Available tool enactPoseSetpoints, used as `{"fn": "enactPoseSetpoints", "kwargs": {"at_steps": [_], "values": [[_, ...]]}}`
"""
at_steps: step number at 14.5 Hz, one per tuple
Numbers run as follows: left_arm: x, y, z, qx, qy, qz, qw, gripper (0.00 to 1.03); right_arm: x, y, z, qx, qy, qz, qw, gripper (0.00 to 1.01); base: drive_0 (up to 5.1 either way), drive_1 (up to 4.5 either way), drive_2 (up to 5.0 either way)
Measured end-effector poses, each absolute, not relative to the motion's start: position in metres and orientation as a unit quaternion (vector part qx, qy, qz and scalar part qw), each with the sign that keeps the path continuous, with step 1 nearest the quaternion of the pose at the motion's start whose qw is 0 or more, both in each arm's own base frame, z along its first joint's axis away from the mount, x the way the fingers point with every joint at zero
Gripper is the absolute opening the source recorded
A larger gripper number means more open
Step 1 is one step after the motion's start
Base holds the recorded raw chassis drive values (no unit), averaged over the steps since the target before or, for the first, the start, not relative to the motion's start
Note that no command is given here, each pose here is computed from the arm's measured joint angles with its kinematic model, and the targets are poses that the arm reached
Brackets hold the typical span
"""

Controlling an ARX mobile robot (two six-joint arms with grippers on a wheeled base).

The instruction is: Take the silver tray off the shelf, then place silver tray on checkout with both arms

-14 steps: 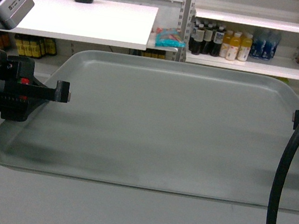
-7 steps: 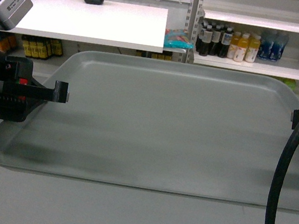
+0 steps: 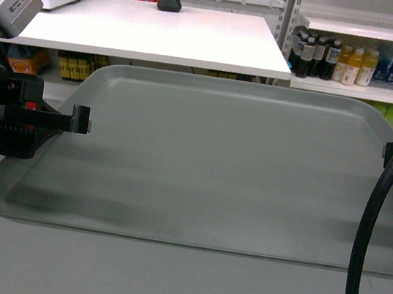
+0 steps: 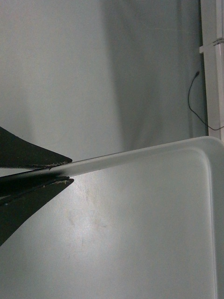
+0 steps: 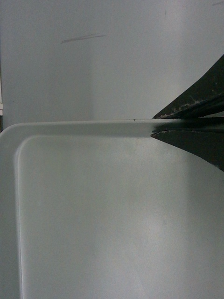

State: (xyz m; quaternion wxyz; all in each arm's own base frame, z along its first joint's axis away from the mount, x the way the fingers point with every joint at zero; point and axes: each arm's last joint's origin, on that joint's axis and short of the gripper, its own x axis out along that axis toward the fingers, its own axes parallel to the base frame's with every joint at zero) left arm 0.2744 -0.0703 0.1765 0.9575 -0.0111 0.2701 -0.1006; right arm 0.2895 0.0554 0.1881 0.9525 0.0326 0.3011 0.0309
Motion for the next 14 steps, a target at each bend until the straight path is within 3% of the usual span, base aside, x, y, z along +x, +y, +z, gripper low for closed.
{"fn": "enactPoseSetpoints", "kwargs": {"at_steps": [13, 14], "values": [[0.2743, -0.0704, 0.1764, -0.011, 0.271, -0.101, 0.957, 0.03, 0.2893, 0.0552, 0.1877, 0.033, 0.303, 0.031, 0.952, 0.03, -5.0, 2.44, 2.4], [0.2743, -0.0703, 0.1764, -0.011, 0.271, -0.101, 0.957, 0.03, 0.2893, 0.0553, 0.1877, 0.032, 0.303, 0.031, 0.952, 0.03, 0.0, 0.00, 0.0]]}}
